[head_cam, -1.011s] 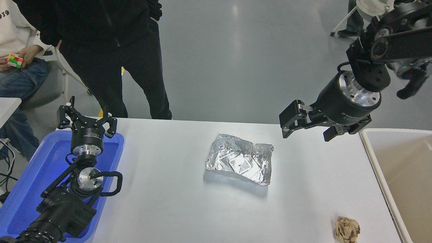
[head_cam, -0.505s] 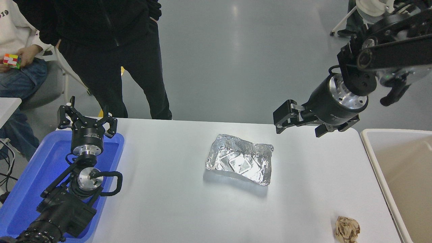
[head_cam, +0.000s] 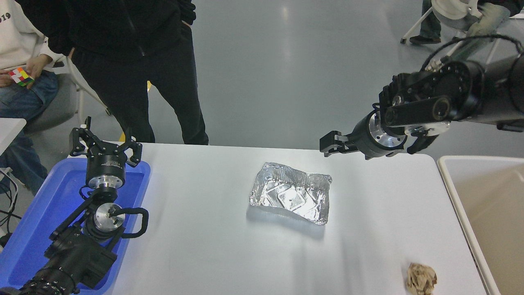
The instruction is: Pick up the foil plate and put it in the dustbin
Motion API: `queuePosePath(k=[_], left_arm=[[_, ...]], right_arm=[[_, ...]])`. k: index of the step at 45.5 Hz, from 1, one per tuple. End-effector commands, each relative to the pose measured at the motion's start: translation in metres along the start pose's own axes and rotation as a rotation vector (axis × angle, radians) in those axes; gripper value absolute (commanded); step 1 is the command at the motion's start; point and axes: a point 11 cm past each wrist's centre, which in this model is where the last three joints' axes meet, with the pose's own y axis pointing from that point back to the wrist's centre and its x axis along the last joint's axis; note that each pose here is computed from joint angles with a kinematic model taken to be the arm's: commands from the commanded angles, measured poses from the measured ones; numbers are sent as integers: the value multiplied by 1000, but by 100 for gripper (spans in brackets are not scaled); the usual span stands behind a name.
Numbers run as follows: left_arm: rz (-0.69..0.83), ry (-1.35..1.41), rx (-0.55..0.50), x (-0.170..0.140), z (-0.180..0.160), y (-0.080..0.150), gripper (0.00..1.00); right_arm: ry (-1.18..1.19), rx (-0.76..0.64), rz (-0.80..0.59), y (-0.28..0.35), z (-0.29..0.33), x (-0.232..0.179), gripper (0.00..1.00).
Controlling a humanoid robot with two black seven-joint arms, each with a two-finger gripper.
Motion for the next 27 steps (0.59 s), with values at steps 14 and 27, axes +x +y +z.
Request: queuePosePath(k=[14,27], left_arm=[[0,0,0,0,0,0,99],[0,0,0,0,0,0,99]], right_arm=[[-86,24,35,-68,7,-17,100],[-138,-10,34,-104,35,-36,100]])
